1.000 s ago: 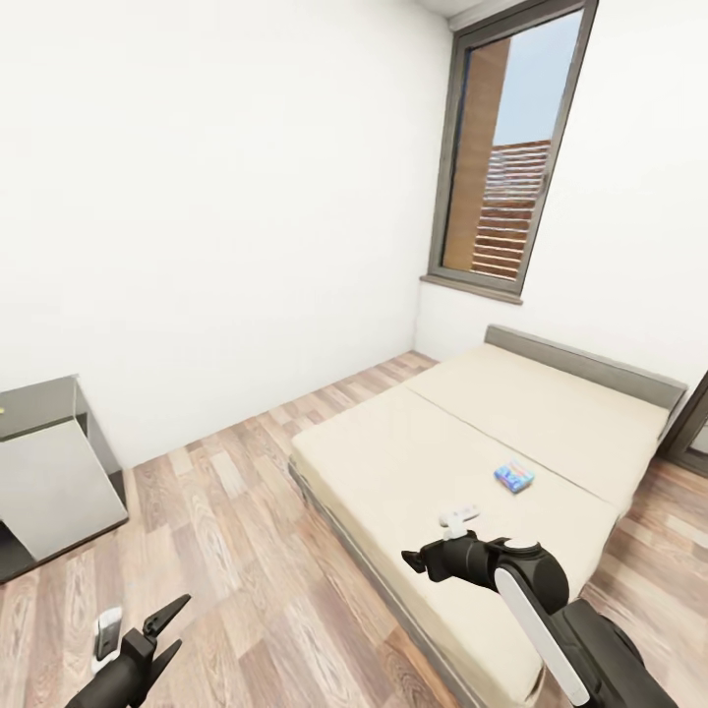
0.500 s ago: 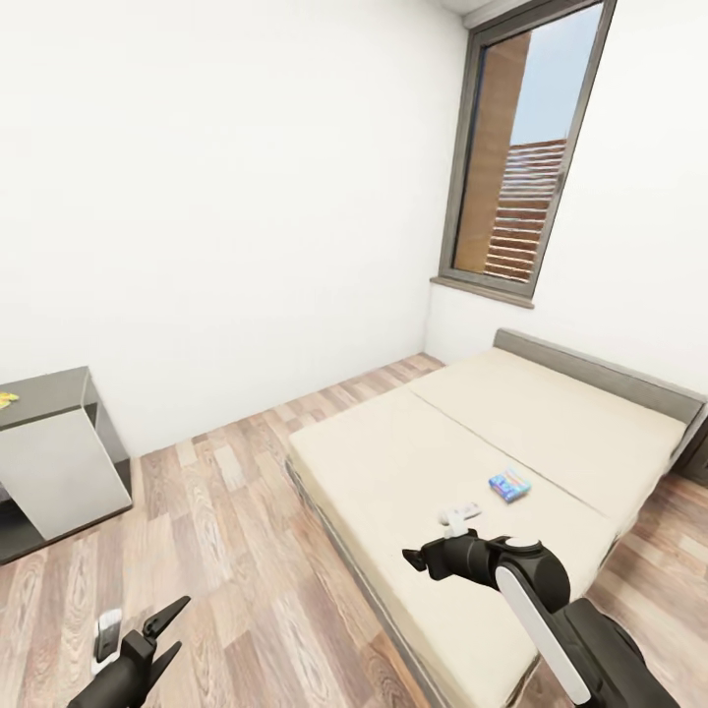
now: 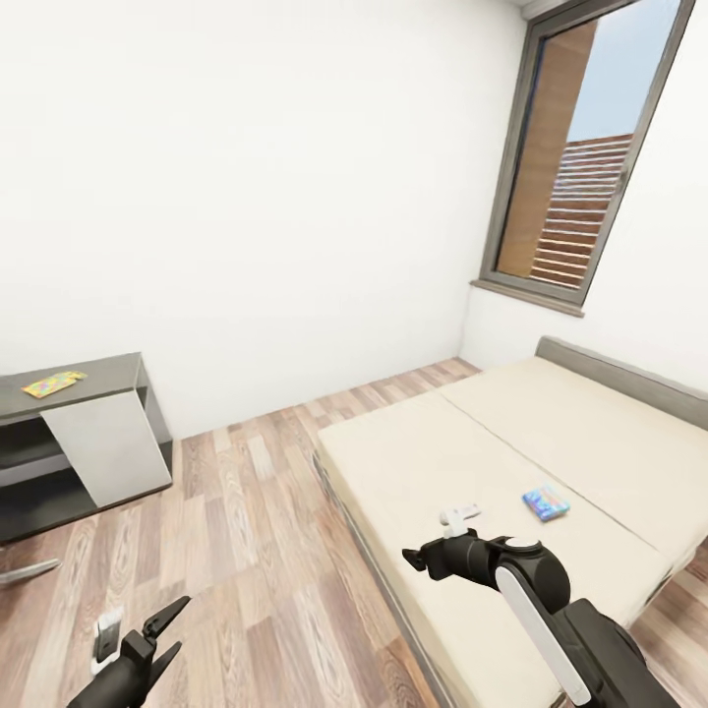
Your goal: Put all the toys in the child's room - the three board games (two on the bed and one on the table), the two jigsaw puzzles on the table, and the tennis ball on the table - inside the toy box on the table in the child's room.
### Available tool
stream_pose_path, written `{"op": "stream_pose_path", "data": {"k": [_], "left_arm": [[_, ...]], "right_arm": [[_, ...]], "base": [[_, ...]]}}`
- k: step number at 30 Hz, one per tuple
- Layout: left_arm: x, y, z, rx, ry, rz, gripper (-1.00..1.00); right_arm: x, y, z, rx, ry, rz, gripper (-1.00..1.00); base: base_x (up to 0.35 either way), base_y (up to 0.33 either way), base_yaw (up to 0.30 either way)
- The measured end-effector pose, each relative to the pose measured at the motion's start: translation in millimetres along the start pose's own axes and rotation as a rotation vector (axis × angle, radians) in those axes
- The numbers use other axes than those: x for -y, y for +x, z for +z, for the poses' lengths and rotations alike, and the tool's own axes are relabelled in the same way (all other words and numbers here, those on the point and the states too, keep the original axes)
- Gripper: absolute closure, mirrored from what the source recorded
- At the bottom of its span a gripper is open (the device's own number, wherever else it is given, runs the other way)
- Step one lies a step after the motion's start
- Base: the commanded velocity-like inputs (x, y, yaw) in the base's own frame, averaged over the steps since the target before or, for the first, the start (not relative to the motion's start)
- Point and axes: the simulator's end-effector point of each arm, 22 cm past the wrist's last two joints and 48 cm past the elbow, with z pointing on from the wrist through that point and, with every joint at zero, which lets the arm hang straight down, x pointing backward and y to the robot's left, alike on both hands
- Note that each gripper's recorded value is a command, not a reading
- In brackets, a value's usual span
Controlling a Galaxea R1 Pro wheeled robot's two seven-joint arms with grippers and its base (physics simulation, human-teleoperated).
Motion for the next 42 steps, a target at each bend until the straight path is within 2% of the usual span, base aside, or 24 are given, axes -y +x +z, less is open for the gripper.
{"op": "stream_pose_path", "data": {"k": [42], "left_arm": [[2.7,2.4,1.3,0.002,0.013,-0.007,-1.00]], "right_arm": [[1.0,-1.2,-0.9,0.003,0.002,0.000,-1.00]], "base": [[0.000,-0.001,0.283]]}}
